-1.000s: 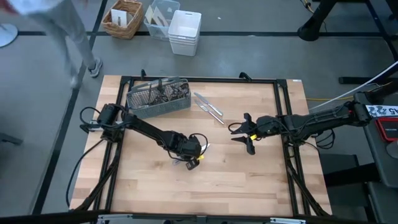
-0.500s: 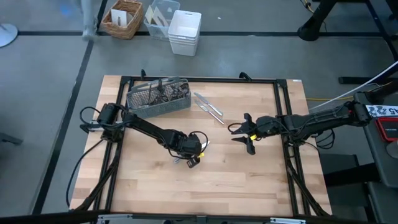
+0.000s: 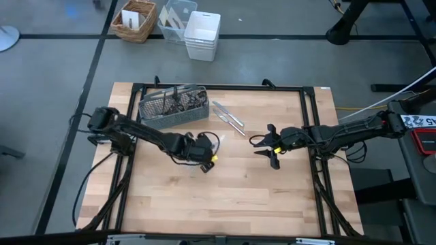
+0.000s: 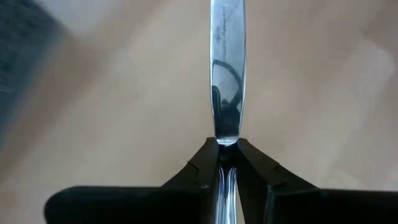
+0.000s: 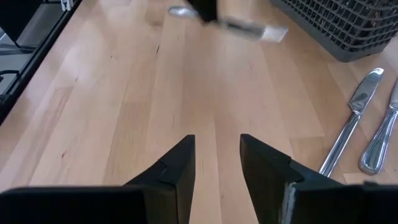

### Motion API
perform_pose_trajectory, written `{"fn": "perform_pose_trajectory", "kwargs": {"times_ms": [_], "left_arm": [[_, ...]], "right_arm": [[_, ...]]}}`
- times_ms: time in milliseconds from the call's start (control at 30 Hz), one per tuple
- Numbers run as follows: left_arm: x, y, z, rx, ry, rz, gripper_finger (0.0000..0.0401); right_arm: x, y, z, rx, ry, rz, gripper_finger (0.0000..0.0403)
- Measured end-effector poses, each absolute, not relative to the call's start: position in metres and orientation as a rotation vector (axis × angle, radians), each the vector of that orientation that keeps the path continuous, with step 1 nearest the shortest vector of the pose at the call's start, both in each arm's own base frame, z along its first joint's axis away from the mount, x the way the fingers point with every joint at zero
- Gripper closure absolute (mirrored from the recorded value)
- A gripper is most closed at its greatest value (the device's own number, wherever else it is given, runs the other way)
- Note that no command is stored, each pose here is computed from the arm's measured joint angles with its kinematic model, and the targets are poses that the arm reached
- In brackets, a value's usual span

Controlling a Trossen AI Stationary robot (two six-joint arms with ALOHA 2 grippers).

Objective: Sort silverware
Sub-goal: Put the silver table knife into the silverware rack

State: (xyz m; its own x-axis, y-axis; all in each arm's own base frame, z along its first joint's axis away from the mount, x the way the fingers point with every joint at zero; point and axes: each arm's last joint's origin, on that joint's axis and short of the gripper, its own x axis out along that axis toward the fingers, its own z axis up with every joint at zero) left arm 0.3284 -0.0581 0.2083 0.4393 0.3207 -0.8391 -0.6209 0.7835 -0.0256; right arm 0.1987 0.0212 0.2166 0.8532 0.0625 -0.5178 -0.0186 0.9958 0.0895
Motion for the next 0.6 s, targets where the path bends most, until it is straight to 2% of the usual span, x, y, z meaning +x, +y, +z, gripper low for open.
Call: {"fn": "perform_pose_trajectory", "kwargs": {"times_ms": [300, 600], "left_arm": [[0.279, -0.049, 0.263, -0.214, 0.735, 0.887, 0.0369], [0.232, -0.041, 0.295, -0.043, 0.420, 1.171, 0.0368]], "right_arm": [[0.199, 0.021, 0.216, 0.074, 0.549, 0.045, 0.0275], [0.199, 0.021, 0.217, 0.057, 0.546, 0.050, 0.0275]]}}
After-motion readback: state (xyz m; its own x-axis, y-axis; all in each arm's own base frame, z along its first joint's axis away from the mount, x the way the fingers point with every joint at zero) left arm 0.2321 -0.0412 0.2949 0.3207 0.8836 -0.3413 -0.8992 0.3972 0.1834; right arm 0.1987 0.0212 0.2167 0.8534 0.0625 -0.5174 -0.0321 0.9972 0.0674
